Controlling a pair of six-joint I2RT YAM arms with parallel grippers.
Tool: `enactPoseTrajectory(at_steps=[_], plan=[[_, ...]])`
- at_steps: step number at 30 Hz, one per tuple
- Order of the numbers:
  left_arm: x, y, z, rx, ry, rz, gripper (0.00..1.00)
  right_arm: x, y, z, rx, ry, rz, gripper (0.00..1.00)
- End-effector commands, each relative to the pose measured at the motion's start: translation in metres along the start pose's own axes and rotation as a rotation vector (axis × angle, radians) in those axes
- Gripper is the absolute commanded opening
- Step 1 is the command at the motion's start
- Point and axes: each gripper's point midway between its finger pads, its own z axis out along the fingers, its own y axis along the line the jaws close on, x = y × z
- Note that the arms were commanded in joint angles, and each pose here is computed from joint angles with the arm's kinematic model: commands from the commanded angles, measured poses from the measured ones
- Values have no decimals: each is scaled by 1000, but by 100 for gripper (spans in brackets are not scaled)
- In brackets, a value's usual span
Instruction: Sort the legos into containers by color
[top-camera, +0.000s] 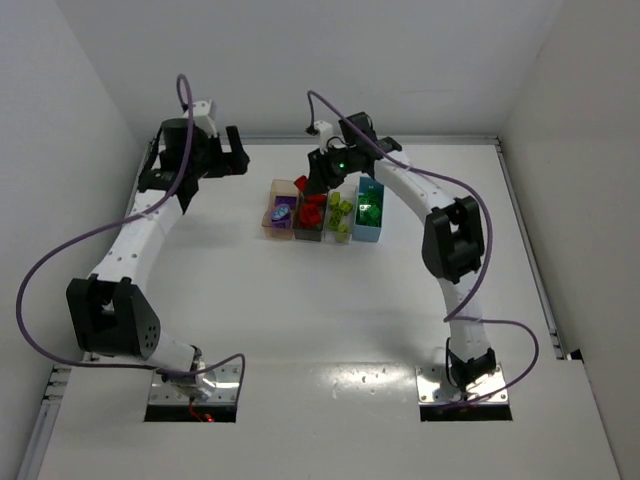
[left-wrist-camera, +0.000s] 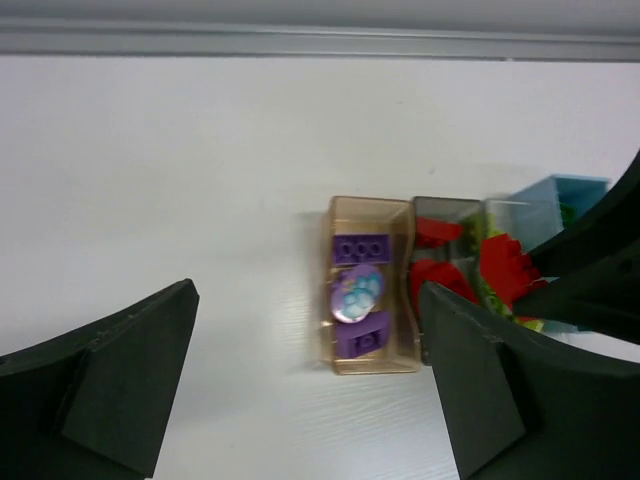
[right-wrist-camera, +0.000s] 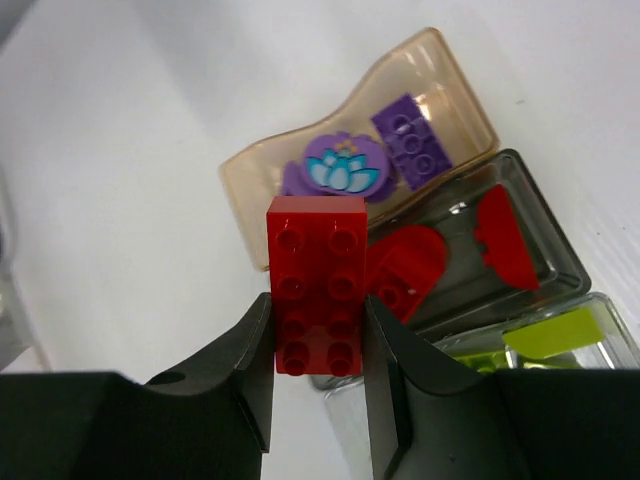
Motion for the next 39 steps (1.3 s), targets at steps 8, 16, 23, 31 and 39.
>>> enactPoseTrajectory(at_steps=[8, 16, 23, 31, 39], plan=[[8, 36, -21, -45, 23, -62, 99, -9, -58, 26, 238, -23, -5, 7], [17, 39, -13, -48, 42, -66, 99, 3, -64, 38, 252, 4, -7, 23], [19, 39, -3, -40, 51, -87, 99, 11, -67, 48, 253, 23, -3, 38], [19, 39, 7, -34, 63, -99, 99, 5, -71, 46, 284, 9, -12, 66], [17, 39, 7, -32, 54, -97, 99, -76, -30, -8, 265, -165, -112, 70]])
